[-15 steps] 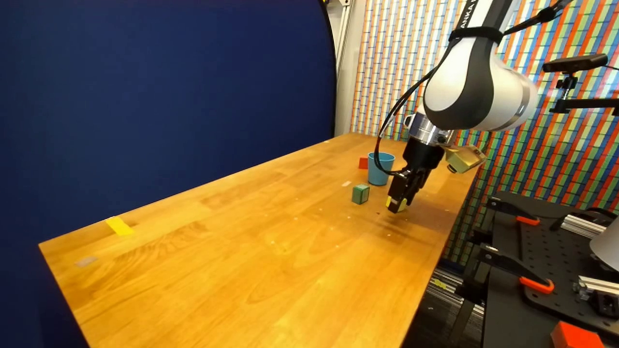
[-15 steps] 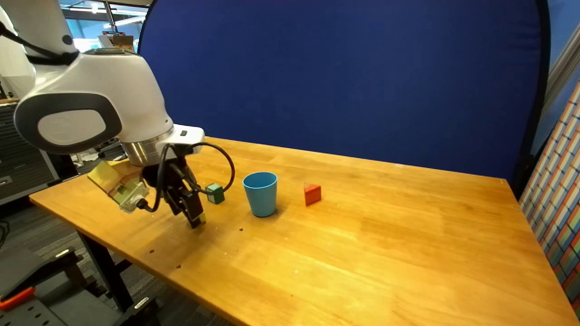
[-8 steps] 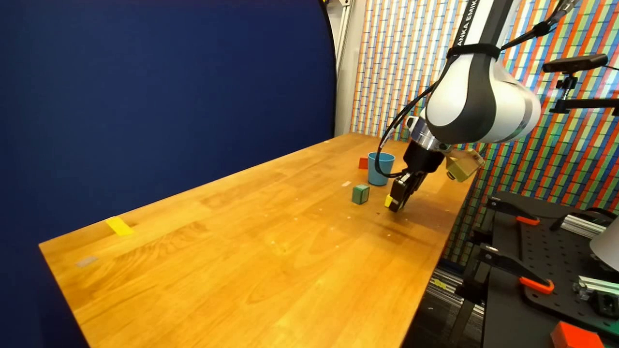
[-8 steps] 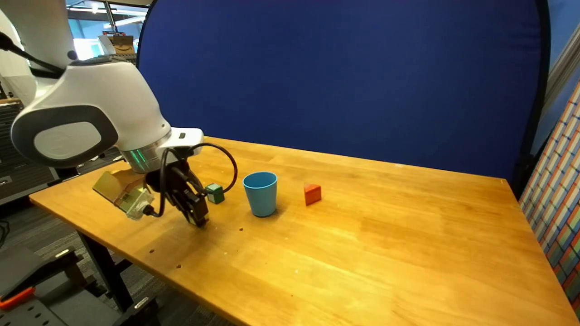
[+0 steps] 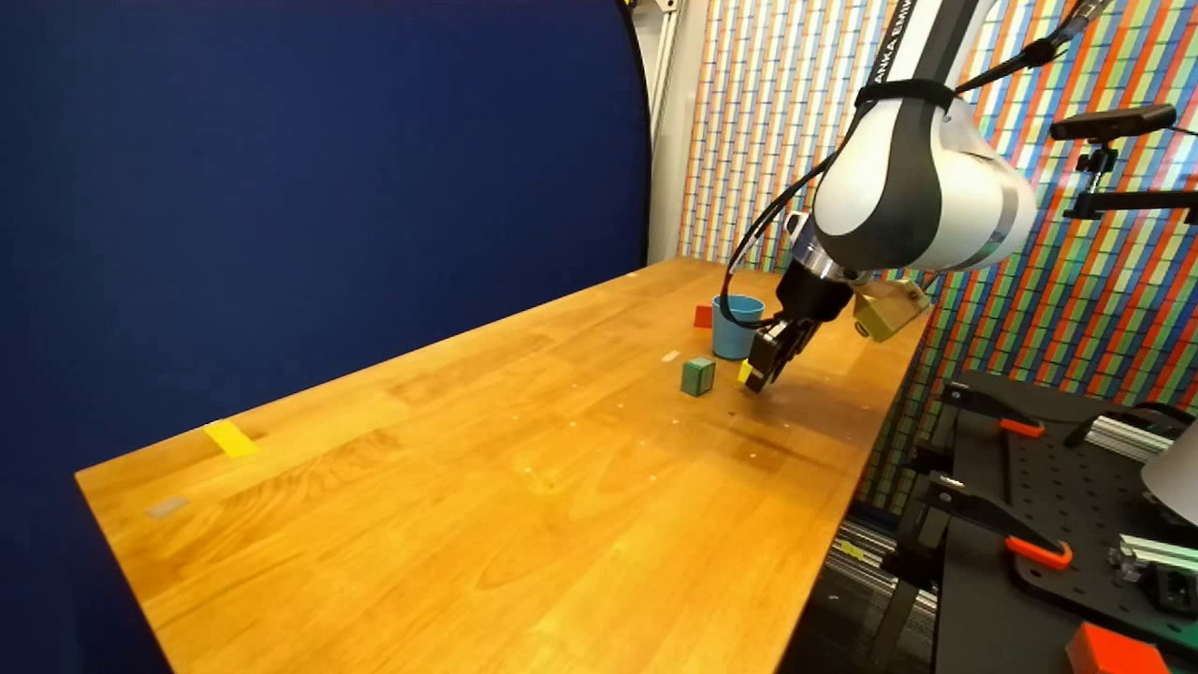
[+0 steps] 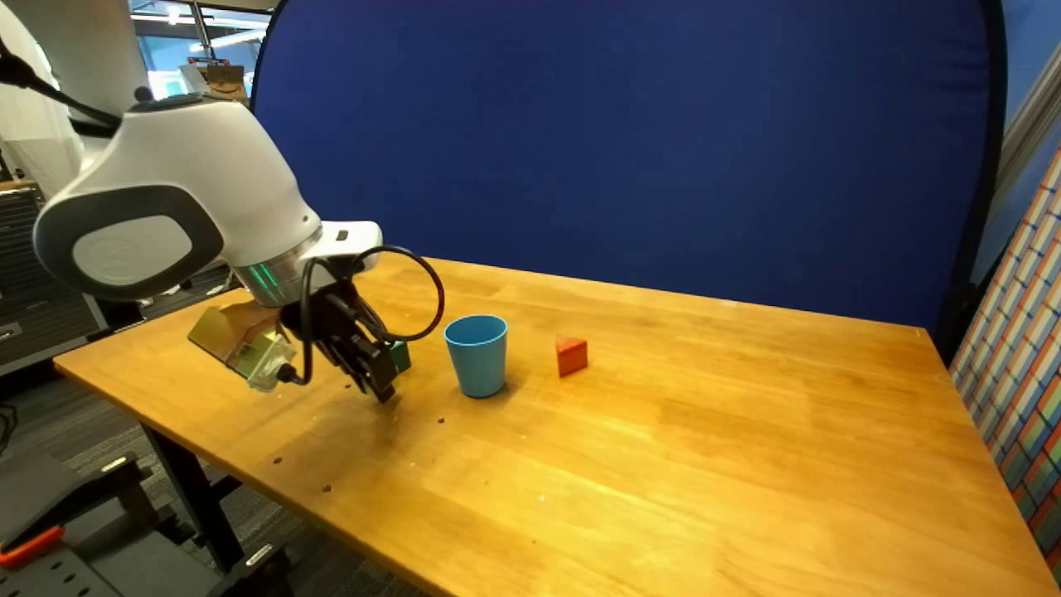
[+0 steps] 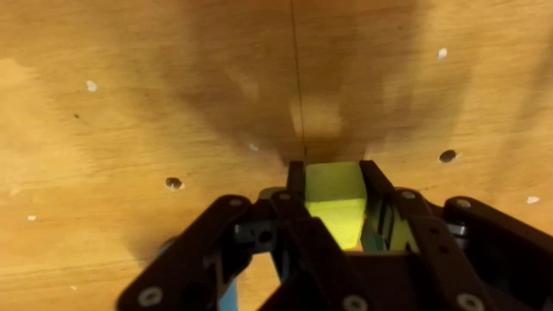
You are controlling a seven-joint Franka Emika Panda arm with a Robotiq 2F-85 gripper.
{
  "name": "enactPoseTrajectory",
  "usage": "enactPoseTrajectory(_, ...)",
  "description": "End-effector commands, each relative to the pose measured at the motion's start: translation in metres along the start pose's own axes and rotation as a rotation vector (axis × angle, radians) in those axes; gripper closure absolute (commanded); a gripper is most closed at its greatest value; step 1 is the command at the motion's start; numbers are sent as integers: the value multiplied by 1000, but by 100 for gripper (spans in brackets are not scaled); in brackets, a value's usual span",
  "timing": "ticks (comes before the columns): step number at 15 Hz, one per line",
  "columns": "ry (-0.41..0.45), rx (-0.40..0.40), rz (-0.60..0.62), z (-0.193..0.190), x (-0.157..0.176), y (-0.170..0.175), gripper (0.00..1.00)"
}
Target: Put the yellow block in the cup
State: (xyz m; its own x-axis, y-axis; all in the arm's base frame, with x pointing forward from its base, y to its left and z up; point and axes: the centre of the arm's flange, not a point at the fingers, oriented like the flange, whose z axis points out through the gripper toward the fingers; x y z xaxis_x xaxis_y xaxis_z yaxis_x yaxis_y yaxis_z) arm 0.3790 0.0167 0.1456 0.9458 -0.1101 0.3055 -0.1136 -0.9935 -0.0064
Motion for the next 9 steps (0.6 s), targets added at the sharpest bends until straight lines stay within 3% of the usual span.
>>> enactPoseTrajectory(1,66,-26,24,-37,16,12,88)
enactPoseTrajectory(9,138,-44,109,-62,48,27,88)
